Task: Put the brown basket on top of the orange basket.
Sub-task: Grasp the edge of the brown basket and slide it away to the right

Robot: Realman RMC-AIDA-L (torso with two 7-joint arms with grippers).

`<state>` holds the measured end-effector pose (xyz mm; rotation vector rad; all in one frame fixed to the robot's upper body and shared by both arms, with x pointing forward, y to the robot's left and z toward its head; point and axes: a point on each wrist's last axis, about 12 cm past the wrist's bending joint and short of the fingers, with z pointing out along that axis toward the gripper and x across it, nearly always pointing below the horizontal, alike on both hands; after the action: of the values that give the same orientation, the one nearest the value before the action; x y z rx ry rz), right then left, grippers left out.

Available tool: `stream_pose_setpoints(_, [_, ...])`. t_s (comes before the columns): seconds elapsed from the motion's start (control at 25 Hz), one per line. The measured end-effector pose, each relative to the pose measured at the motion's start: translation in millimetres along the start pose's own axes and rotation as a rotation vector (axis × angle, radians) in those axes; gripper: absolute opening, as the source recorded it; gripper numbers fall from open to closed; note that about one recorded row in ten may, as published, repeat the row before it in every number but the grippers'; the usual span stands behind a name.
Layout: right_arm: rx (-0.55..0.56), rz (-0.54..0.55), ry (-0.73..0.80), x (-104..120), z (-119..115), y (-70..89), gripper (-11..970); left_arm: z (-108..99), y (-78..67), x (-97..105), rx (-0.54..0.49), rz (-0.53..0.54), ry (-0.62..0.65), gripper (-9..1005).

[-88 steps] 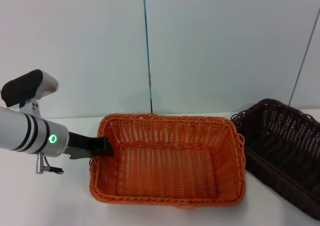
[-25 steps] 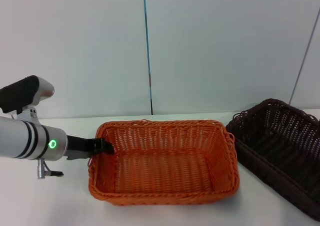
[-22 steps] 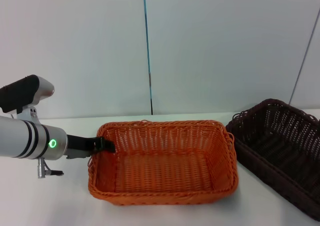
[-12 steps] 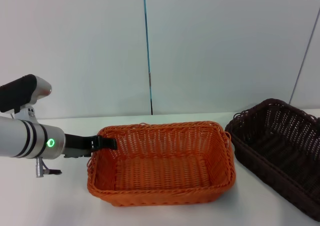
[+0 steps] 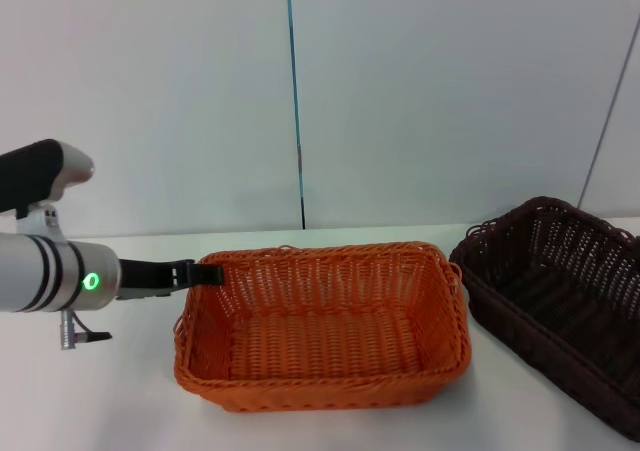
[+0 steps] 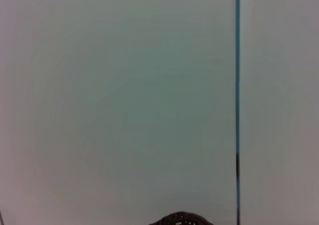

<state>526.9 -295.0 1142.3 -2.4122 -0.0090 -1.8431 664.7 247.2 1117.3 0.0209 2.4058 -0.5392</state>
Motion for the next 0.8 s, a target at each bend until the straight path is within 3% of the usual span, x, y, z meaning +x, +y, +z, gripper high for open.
stream_pose_setpoints(0.32, [0.041, 0.017, -0.014, 8, -5, -6.7, 917, -22, 0.6, 2, -0.034, 0.040, -0.183, 885])
stream_pose_setpoints(0.56, [0.079, 0.107, -0.055, 17, -11, 0.5, 916, -38, 5.6, 2, -0.033, 0.023, -0.354, 882])
stream_pose_setpoints(0.8, [0.133, 0.150, -0.112, 27, -21, 5.0, 916, -54, -6.1, 16, -0.088, 0.144, -0.582, 880])
